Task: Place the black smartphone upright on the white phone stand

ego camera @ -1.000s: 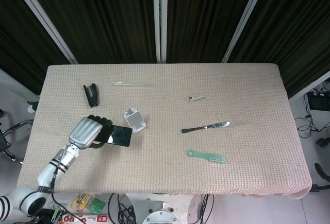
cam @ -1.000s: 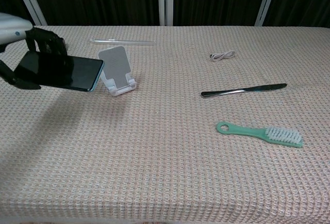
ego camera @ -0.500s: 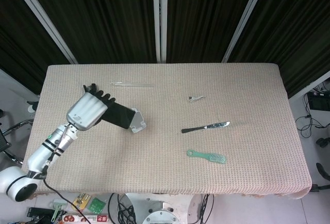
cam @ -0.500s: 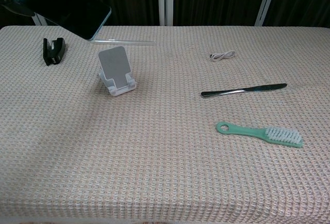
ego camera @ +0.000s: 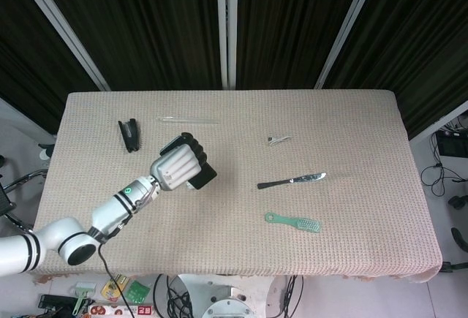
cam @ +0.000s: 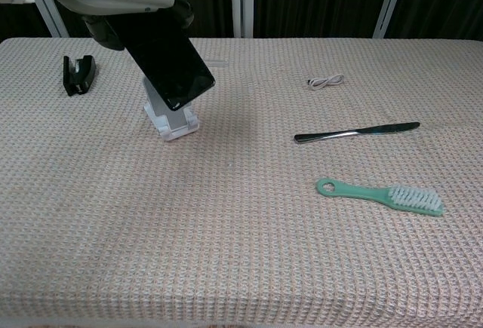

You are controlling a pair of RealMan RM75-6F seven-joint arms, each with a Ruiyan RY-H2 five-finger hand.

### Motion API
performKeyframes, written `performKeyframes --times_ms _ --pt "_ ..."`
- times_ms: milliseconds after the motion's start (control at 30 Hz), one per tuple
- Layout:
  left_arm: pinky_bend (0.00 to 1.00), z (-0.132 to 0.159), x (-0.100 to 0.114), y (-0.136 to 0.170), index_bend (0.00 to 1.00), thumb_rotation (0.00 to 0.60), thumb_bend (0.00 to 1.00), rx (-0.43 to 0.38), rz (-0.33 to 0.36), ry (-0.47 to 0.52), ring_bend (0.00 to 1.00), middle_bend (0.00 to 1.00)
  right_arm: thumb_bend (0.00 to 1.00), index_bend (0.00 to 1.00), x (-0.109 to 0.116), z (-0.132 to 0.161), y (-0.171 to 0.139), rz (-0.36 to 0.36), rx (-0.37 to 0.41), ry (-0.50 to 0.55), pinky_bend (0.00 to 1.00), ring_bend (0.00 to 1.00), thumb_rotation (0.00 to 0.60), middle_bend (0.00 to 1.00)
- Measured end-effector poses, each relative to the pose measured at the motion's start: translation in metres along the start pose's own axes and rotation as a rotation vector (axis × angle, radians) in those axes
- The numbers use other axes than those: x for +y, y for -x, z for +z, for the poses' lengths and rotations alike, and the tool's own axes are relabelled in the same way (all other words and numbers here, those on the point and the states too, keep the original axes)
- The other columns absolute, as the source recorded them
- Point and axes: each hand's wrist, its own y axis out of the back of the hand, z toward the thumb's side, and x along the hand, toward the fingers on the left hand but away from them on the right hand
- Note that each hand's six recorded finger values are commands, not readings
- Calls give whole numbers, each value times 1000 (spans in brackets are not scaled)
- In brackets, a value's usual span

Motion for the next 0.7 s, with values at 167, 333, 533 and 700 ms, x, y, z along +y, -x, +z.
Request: performKeyframes --times_ms 167,333,533,700 --pt "368 16 -3 -12 575 600 402 -46 32 -152 537 606 150 0 -3 2 1 8 5 0 0 0 600 0" --pt "366 19 -6 -14 577 600 406 -51 43 -201 537 606 150 0 -5 2 2 9 2 -2 0 0 600 0" --pt "365 22 -11 -14 581 600 414 -65 28 -239 537 605 151 0 -6 2 2 12 0 -6 0 0 600 0" --pt "363 30 -17 -16 584 600 419 -110 15 -300 537 604 151 0 -7 0 1 12 -6 -5 0 0 600 0"
